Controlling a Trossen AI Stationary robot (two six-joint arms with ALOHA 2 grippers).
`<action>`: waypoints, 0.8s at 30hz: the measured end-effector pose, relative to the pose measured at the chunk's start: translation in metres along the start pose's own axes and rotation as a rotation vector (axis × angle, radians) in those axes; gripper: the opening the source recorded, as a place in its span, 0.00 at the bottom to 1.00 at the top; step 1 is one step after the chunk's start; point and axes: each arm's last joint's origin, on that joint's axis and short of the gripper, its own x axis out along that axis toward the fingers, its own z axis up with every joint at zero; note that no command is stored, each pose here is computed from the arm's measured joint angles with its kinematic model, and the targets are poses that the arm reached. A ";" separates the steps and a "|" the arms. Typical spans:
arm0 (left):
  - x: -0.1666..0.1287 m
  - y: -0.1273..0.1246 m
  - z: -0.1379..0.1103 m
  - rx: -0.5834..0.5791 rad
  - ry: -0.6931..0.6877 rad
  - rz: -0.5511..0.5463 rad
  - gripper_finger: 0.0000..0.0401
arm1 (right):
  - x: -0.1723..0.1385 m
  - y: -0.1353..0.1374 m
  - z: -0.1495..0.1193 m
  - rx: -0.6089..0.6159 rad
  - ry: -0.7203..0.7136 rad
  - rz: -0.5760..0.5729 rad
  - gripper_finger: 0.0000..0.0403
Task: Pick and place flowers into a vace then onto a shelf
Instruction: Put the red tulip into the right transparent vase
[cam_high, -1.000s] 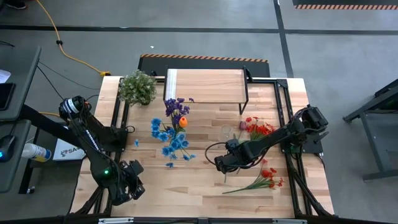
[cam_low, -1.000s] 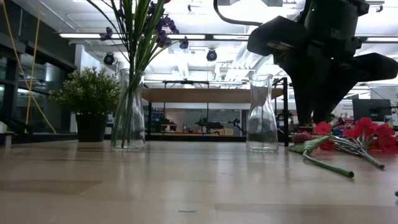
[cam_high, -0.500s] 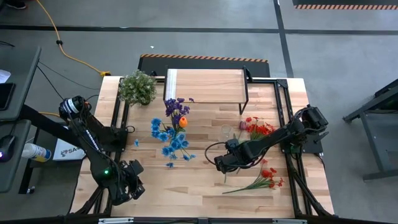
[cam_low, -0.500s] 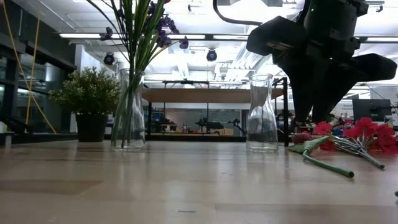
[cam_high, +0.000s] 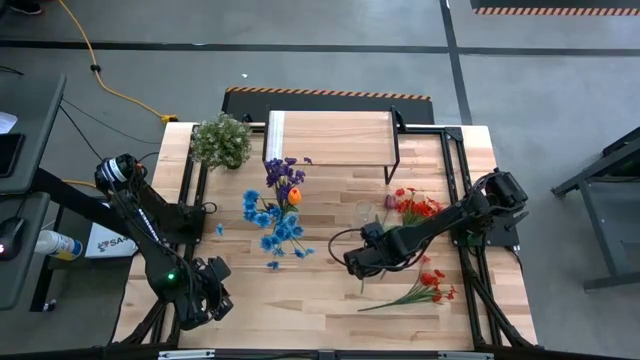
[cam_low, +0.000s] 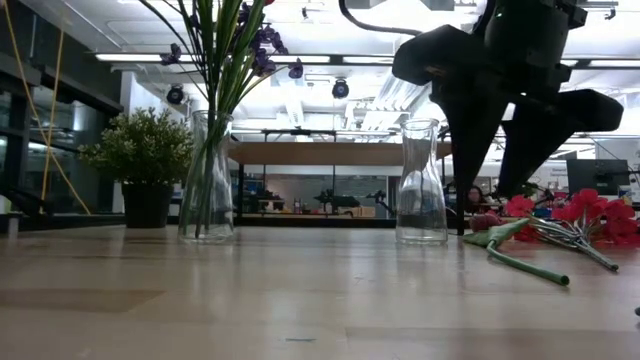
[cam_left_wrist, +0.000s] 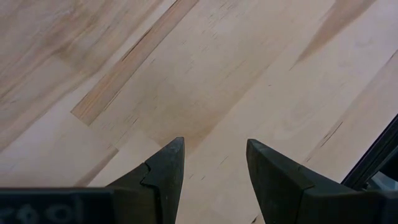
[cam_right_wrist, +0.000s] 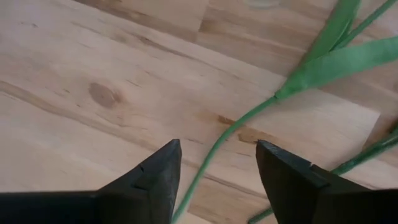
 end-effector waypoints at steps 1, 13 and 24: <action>0.000 0.000 0.000 0.000 0.000 0.000 0.52 | 0.000 0.000 -0.001 0.002 0.009 -0.003 0.51; 0.000 0.000 0.000 0.000 0.000 0.000 0.52 | 0.016 -0.003 -0.002 0.048 0.032 -0.086 0.57; 0.000 0.000 0.000 0.000 0.001 0.000 0.52 | 0.053 -0.003 0.010 0.105 0.045 -0.196 0.58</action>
